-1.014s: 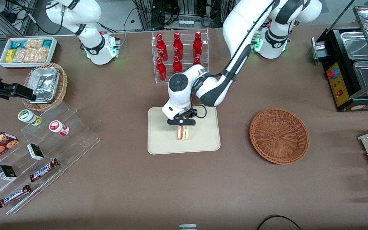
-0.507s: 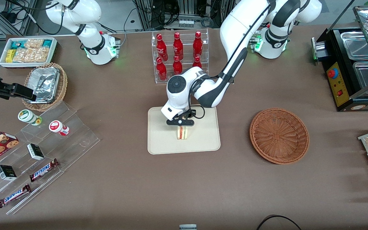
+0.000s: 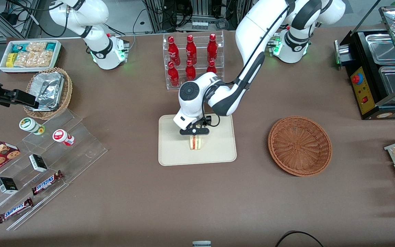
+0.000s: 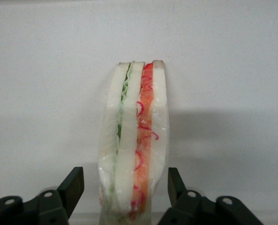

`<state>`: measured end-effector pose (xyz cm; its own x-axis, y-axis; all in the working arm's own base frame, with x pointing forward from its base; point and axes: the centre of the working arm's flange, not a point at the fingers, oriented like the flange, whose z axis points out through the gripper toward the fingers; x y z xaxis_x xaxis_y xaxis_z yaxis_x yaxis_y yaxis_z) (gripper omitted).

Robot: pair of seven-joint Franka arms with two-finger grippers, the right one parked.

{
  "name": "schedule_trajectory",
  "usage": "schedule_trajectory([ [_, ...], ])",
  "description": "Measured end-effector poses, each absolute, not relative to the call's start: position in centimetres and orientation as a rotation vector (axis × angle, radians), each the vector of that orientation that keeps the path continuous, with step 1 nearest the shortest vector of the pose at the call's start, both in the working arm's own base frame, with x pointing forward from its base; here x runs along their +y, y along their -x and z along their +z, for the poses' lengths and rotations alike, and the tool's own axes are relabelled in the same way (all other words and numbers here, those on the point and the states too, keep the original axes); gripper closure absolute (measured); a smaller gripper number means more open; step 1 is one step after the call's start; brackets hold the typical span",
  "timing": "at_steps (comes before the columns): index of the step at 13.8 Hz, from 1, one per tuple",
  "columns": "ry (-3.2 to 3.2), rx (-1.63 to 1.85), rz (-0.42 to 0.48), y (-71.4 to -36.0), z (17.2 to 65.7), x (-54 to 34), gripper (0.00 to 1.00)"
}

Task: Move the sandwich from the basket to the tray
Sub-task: 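Lower the sandwich onto the tray and open the left gripper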

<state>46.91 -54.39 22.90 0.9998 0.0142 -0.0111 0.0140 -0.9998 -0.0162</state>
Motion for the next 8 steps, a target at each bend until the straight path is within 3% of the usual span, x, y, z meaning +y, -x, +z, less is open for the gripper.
schedule_trajectory([
  [1, 3.134, -0.026, 0.005, -47.2, 23.4, -54.5, 0.01],
  [6, 3.199, -0.114, -0.125, -49.8, 30.8, -54.0, 0.00],
  [8, 3.189, -0.210, -0.139, -51.2, 34.8, -52.0, 0.00],
])
